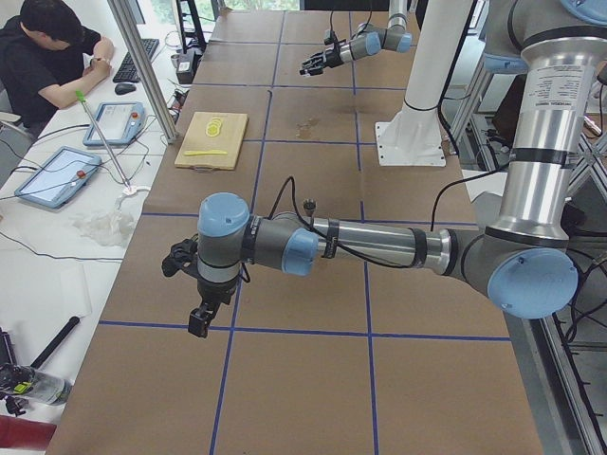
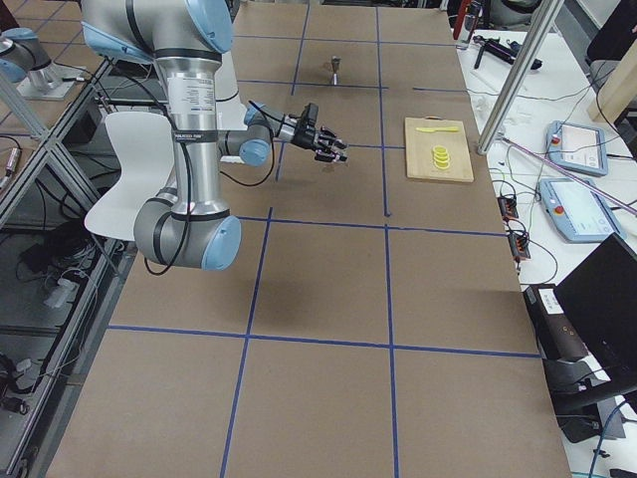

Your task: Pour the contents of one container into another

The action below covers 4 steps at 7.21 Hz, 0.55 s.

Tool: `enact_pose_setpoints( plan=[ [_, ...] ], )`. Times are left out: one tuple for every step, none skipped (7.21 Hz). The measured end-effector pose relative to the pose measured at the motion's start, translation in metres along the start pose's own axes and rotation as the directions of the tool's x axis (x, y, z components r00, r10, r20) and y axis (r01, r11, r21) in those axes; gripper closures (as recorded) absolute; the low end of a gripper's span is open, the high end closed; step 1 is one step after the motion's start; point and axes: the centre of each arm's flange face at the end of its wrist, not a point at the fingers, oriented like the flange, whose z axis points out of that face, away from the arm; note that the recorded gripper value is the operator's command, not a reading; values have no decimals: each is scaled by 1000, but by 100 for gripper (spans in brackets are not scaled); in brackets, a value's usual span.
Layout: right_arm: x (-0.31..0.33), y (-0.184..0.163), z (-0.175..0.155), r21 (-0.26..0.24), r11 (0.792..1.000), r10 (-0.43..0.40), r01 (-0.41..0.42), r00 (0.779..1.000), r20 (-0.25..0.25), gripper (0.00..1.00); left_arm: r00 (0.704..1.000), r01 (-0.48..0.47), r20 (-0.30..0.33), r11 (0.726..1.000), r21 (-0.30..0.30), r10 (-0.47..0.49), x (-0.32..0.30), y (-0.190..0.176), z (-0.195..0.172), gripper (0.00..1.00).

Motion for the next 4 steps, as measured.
enact_pose_setpoints(
  plan=[
    [0,-1,0,0,1000,2,-2,1000,1,100,996,41,-75,999,-32,-43,1,14,8,0],
    [-1,-1,-1,0,1000,2,-2,1000,2,100,991,60,-119,997,-51,-66,1,32,18,0],
    [-1,-1,-1,0,1000,3,-3,1000,2,100,988,62,-141,997,-51,-69,3,53,25,0],
    [-3,-2,-1,0,1000,6,-6,1000,4,100,988,49,-147,998,-32,-53,7,72,27,0]
  ],
)
